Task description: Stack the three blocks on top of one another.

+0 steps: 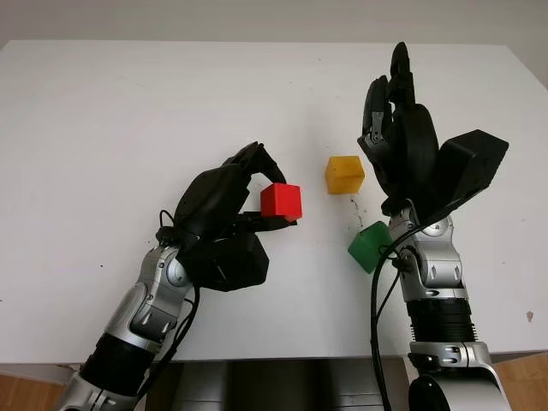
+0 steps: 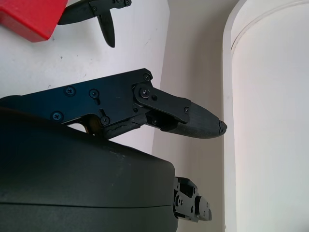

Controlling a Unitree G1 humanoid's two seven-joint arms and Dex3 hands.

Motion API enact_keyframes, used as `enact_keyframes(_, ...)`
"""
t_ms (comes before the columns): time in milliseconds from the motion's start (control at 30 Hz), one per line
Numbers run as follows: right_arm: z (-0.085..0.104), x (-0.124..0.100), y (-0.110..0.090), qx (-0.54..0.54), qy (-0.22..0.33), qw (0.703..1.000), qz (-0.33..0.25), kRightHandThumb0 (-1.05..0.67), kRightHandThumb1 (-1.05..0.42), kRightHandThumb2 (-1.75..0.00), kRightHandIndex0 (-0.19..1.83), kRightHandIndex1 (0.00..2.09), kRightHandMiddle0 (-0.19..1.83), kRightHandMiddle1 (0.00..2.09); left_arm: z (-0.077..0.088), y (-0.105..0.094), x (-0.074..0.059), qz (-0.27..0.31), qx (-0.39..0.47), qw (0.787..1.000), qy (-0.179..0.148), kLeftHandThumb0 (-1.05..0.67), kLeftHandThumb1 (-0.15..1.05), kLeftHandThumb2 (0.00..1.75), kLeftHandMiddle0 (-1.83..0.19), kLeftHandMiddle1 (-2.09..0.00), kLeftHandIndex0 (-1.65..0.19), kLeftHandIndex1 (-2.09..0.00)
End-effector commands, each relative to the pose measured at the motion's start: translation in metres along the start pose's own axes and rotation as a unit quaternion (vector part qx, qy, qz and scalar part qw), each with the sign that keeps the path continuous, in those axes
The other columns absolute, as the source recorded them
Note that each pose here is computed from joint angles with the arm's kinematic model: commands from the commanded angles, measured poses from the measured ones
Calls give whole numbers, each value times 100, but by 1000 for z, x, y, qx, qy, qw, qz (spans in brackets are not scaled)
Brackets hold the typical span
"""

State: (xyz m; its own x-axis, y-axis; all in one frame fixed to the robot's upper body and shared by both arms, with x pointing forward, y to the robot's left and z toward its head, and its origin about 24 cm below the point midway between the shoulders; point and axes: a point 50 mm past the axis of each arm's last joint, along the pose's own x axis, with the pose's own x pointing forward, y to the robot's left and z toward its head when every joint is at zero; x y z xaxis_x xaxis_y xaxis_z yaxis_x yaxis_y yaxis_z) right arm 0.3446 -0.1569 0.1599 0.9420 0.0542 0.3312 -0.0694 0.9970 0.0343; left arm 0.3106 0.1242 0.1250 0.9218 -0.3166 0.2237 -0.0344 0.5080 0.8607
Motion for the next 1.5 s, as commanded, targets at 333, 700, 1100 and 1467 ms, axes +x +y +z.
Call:
enact_keyframes(333,4,-1,-4,-2,-7,1000,-2,-55,-105,-70,-19,0,-19,0,-6,-11,1,-4,20,1000,15,-44,105,12,-13,-6,-9,-184)
enact_keyframes(700,4,-1,-4,-1,-7,1000,-6,-56,-105,-70,-19,0,-19,0,-8,-12,2,-22,36,999,24,-47,105,12,-12,-5,-10,-178)
enact_keyframes(1100,4,0,-4,-4,-6,1000,-3,-57,-105,-69,-19,0,-19,0,-8,-7,1,-51,55,997,32,-50,105,8,-1,-4,-1,-125)
enact_keyframes(1467,6,0,-3,-4,-5,1000,-5,-54,-105,-71,-19,0,-19,0,-6,0,1,-85,66,994,32,-69,102,5,18,-2,7,-9)
